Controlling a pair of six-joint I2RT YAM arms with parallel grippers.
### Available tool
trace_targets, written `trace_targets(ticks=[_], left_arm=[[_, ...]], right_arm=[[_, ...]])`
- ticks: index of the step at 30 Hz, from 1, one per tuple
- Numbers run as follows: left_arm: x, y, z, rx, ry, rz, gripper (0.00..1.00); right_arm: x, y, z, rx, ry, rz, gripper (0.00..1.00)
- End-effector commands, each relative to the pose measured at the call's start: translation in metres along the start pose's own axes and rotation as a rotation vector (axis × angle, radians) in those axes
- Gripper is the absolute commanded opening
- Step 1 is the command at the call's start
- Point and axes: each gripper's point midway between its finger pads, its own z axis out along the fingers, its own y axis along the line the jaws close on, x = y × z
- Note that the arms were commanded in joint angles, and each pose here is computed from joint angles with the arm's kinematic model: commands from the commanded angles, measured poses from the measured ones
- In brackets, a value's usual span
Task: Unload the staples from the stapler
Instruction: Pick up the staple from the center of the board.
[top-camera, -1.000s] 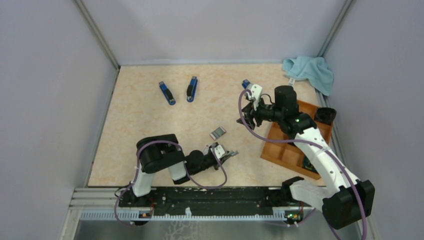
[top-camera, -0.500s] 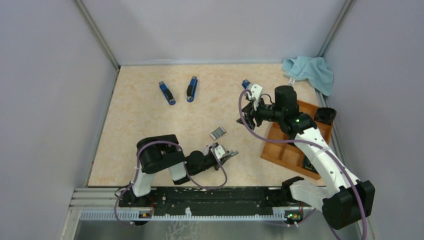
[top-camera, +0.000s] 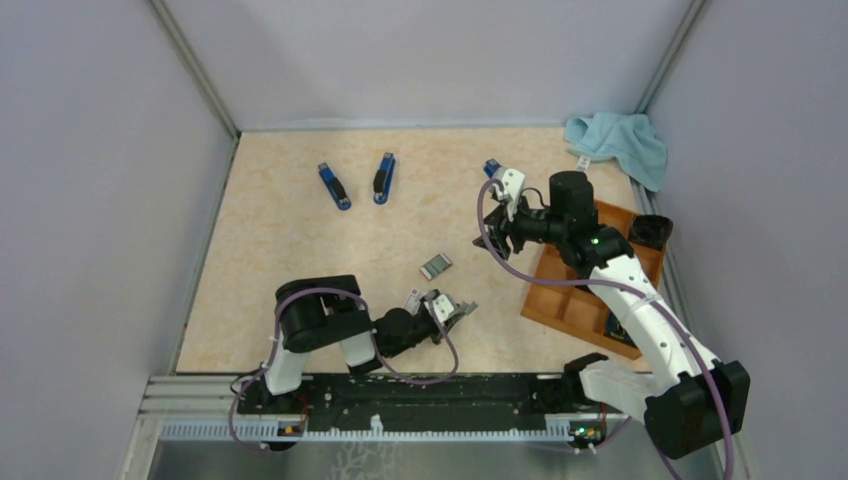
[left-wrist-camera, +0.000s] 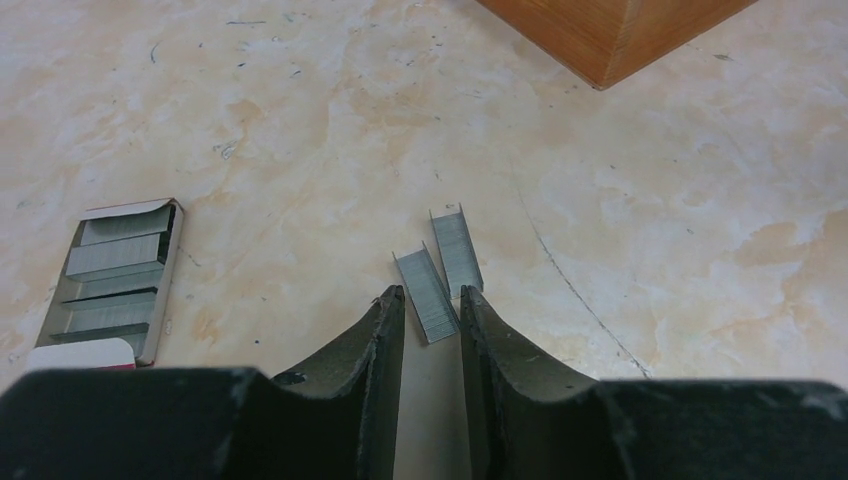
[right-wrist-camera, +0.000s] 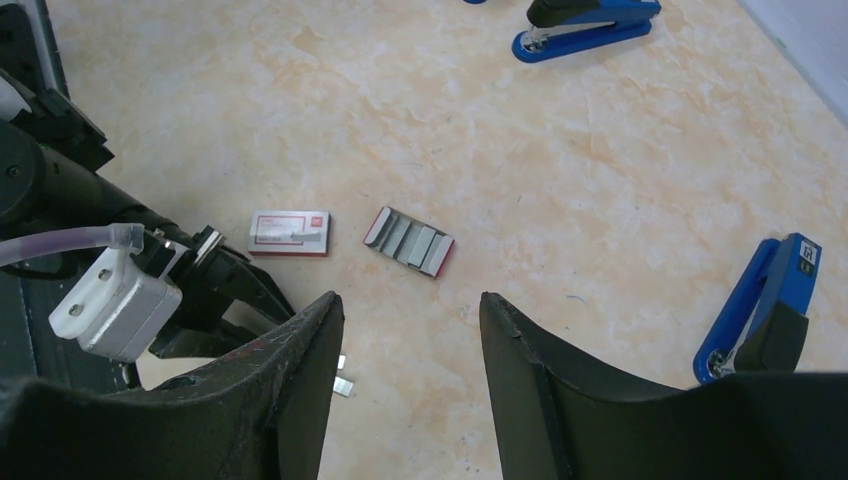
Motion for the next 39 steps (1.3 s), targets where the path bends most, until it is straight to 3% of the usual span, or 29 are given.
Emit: trace_targets(ticks=[1,12,25,39], left_arm=[[-0.018,0.004,0.007,-0.056,-0.041,-0.041,0.33],[-0.008,-0.001,0.011,-0.149,0.009,-0.075,0.34],[-0.045,-0.003,0.002,-0.134,-0.021,-0.128,0.44],[-0.015,-0.006,0.001,-0.240,0.232,-0.243,0.44]], right_arm=[[-0.020,0.000,-0.008,0.004,-0.056,-0.040,0.54],[-0.021,0.001,-0.008,0.000,-0.060,-0.041,0.54],[-0.020,0.001,-0.008,-0.001,-0.059,-0.041,0.54],[-0.020,0.001,-0.008,-0.004,-0.059,-0.041,0.54]])
